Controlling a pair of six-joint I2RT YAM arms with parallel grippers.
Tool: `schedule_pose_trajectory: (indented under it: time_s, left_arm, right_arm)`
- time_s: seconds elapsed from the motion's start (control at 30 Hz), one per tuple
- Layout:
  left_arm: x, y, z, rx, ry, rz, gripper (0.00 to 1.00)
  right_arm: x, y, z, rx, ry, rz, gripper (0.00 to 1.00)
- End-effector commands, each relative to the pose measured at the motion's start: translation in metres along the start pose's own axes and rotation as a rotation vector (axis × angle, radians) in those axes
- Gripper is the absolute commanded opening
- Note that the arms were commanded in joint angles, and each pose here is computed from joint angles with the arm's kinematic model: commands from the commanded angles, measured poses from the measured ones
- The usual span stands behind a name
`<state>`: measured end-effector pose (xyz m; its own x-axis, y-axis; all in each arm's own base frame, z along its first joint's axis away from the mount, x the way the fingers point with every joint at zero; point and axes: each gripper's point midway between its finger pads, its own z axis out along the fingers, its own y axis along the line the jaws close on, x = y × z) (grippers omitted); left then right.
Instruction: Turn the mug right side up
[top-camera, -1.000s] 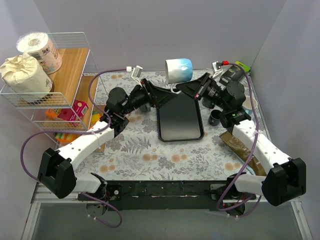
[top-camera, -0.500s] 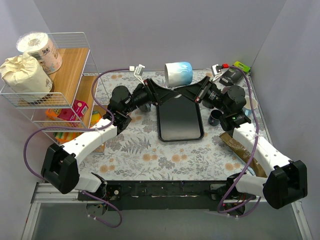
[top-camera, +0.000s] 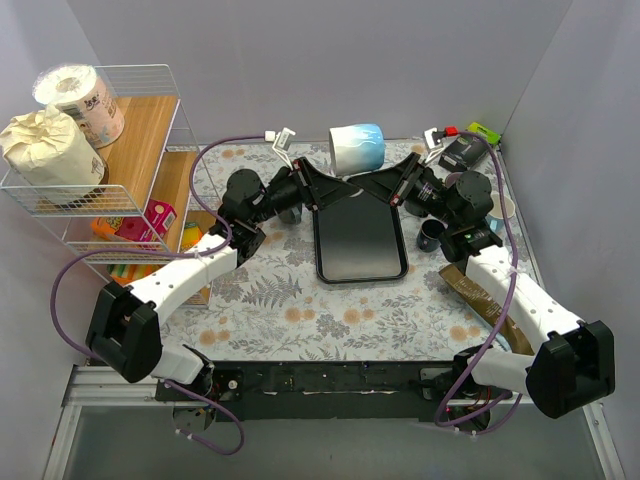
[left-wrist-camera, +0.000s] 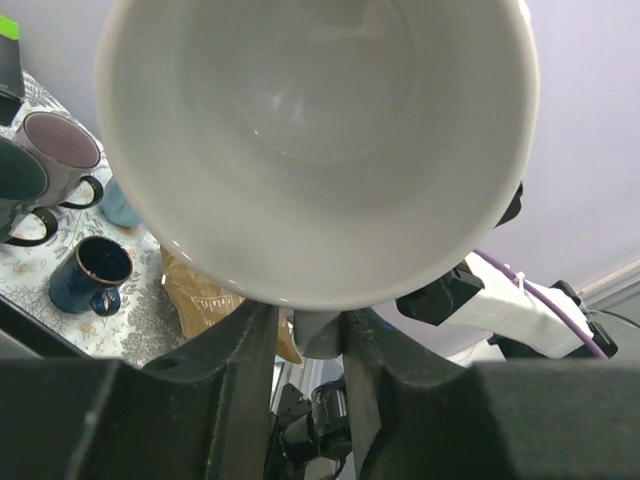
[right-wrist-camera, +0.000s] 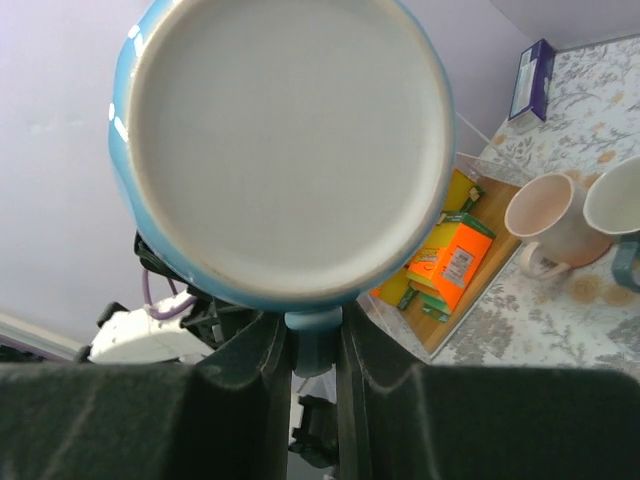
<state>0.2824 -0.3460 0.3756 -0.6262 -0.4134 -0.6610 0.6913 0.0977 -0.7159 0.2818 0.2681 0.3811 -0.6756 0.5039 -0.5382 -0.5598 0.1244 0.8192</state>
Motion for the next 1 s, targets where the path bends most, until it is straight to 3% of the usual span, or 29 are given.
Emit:
schedule_pose_trajectory:
  time_s: [0.0,0.13,0.33,0.4,0.43,0.53,0.7,0.97]
  left_arm:
    - [-0.009,-0.019,0.006,0.048,-0.006,0.026,0.22]
    - [-0.010,-0.017,0.006,0.035,-0.006,0.027,0.01]
    - [-0.017,-0.010,0.006,-0.030,-0.029,0.056,0.00]
    - [-0.021,-0.004,0.005,-0.082,-0.040,0.058,0.00]
    - [-0.021,-0.001,0.004,-0.102,-0.042,0.069,0.00]
    - [-0.025,0.011,-0.002,-0.192,-0.068,0.067,0.00]
    - [-0.025,0.045,-0.022,-0.410,-0.085,0.077,0.00]
    - [-0.020,0.085,-0.089,-0.772,-0.093,0.149,0.00]
  right_arm:
    - [-0.014,0.050,-0.005,-0.155,-0.058,-0.161,0.01]
    - [-0.014,0.047,-0.005,-0.148,-0.064,-0.193,0.01]
    - [-0.011,0.031,-0.005,-0.095,-0.058,-0.245,0.04]
    - [-0.006,0.026,-0.006,-0.093,-0.045,-0.245,0.19]
    - [-0.004,0.022,-0.006,-0.089,-0.039,-0.239,0.34]
    - [0.002,0.007,-0.007,-0.048,-0.030,-0.203,0.50]
    - [0.015,-0.025,-0.009,0.058,0.005,-0.119,0.52]
    - [0.040,-0.076,-0.031,0.280,0.078,-0.119,0.55]
